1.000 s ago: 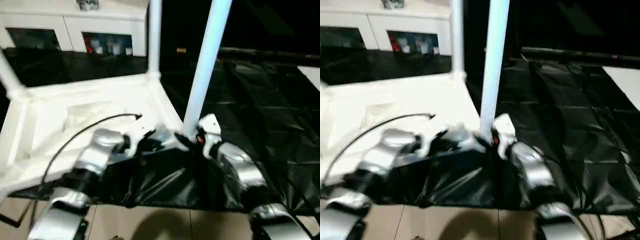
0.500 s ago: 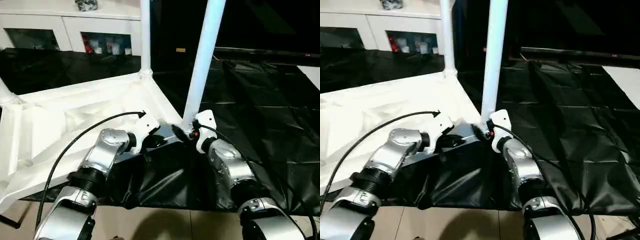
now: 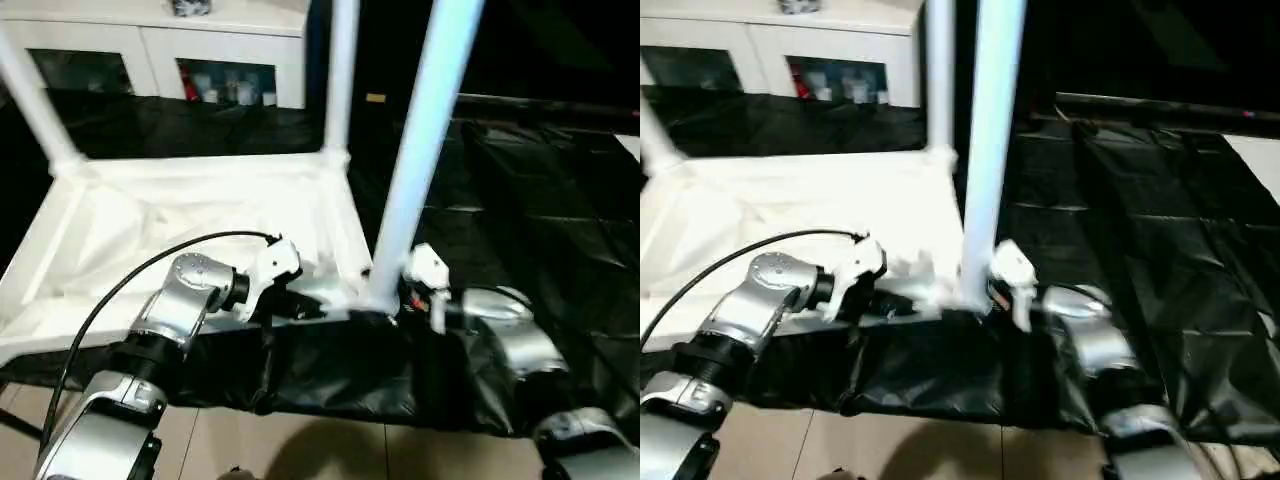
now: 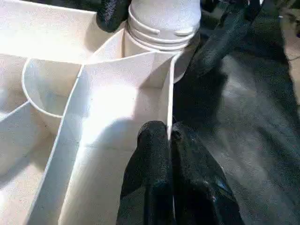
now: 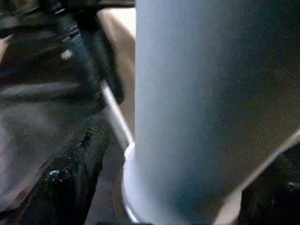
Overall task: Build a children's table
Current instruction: Rotate leg to tighten
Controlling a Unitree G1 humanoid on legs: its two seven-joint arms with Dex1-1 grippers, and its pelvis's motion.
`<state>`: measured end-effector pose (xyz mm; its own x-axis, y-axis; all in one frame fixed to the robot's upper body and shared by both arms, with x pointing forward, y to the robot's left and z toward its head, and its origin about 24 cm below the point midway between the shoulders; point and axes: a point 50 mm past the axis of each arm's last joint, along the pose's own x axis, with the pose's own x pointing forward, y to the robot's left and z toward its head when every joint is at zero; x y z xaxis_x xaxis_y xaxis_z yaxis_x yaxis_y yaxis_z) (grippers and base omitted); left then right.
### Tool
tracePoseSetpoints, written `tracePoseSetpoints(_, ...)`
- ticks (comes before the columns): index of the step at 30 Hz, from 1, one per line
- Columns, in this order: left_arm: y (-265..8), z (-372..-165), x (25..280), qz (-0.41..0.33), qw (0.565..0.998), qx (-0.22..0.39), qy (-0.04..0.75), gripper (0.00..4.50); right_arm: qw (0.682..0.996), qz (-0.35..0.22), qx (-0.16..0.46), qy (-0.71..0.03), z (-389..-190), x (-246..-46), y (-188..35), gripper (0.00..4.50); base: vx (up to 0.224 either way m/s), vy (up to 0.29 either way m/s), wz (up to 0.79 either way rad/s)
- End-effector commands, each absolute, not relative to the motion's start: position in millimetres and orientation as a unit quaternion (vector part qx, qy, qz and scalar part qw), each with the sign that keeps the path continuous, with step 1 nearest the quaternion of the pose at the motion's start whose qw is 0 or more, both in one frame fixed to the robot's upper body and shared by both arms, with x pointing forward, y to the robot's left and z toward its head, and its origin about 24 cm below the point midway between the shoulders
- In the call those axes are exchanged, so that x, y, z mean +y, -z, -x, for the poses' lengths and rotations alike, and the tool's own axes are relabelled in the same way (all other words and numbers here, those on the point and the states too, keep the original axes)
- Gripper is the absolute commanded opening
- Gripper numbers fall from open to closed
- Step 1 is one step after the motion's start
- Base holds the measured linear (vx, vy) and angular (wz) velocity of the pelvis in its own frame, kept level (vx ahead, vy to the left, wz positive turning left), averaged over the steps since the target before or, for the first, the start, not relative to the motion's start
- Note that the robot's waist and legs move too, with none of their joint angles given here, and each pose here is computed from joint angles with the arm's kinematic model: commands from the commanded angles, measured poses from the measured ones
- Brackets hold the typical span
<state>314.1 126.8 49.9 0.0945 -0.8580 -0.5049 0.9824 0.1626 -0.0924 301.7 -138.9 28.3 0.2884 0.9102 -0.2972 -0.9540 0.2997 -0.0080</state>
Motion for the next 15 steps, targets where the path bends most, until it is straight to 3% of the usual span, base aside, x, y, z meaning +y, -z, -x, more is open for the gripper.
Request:
tracePoseSetpoints(1, -62, -315, 110, -0.115, 0.712, 0.193, 0.665, 0.00, 0.729, 0.091, 0.135, -0.664, -287.1, -117.7, -22, 3.90, 0.000, 0.000, 0.00)
tracePoseSetpoints(6, -63, -313, 117, -0.113, 0.701, 0.200, 0.675, 0.00, 0.696, 0.093, 0.148, -0.697, -281.5, -116.9, -21, 3.51, 0.000, 0.000, 0.00)
tracePoseSetpoints(15, -61, -309, 125, -0.112, 0.688, 0.212, 0.685, 0.00, 0.684, 0.085, 0.145, -0.710, -279.0, -114.4, -22, 2.98, 0.000, 0.000, 0.00)
